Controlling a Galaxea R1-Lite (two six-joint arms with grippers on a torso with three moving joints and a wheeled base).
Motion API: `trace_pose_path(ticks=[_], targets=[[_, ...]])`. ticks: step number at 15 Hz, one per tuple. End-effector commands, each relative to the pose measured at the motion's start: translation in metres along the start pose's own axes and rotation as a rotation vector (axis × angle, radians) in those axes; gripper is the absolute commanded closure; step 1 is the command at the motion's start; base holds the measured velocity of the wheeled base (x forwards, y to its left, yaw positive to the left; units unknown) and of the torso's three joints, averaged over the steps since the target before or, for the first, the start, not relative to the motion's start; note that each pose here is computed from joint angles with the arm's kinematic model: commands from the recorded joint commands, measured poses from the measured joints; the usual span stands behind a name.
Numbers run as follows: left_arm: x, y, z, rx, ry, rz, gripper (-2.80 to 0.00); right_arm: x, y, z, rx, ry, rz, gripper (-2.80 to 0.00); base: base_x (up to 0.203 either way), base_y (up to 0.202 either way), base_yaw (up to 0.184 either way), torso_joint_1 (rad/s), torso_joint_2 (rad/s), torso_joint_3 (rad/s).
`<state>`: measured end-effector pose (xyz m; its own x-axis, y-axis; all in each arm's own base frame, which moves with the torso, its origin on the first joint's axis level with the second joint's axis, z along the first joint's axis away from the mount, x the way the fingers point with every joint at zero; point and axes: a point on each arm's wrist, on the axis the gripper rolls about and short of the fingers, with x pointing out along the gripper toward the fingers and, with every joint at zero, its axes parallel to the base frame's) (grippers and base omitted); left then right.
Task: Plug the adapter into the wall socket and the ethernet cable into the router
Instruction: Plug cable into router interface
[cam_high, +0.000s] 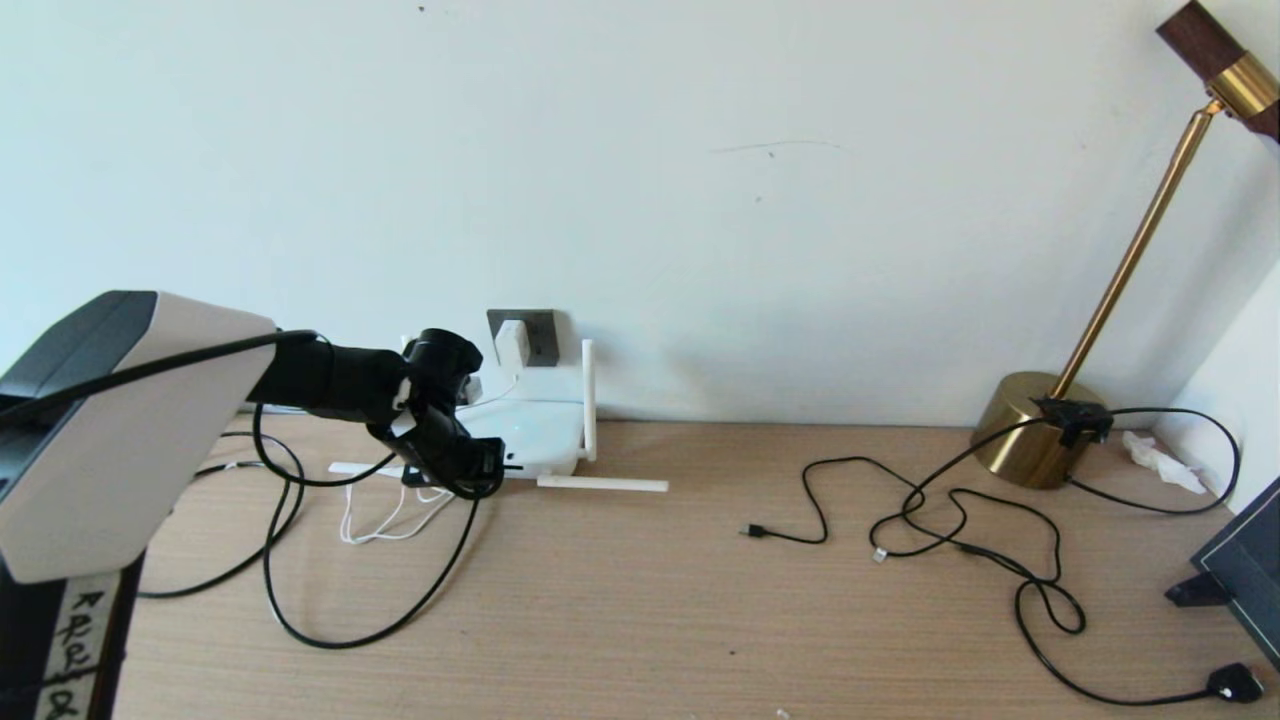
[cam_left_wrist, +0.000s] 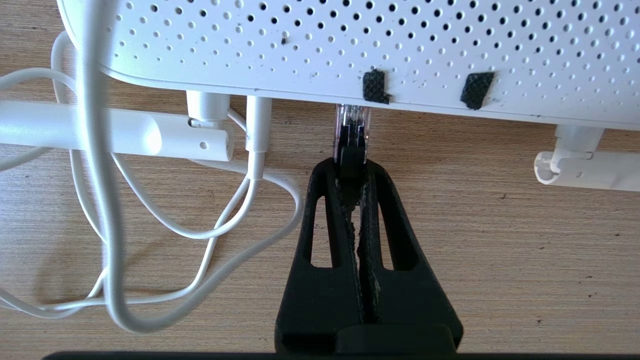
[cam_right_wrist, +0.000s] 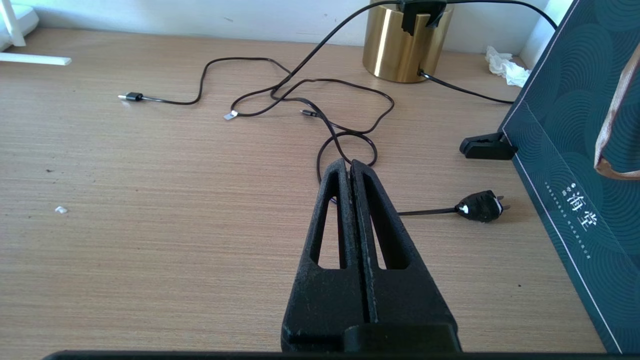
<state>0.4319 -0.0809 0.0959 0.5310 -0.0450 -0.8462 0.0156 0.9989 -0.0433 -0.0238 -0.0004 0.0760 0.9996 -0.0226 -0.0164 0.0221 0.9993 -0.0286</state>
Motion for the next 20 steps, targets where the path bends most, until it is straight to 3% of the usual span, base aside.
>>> trace_pose_path(ticks=[1,20], targets=[[-0.0016,-0.0003,0.0012,-0.001,-0.006,0.000,0.00,0.0001,0.0000,0.0000,-0.001,0.002,0.000,0.00,0.000,0.000,0.000,0.000,0.00,0.000],[-0.0031,-0.0074,0.0024,0.015,-0.024,0.048,0.00,0.0001,0.0000,0.0000,-0.002,0.002,0.000,0.00,0.000,0.000,0.000,0.000,0.00,0.000]])
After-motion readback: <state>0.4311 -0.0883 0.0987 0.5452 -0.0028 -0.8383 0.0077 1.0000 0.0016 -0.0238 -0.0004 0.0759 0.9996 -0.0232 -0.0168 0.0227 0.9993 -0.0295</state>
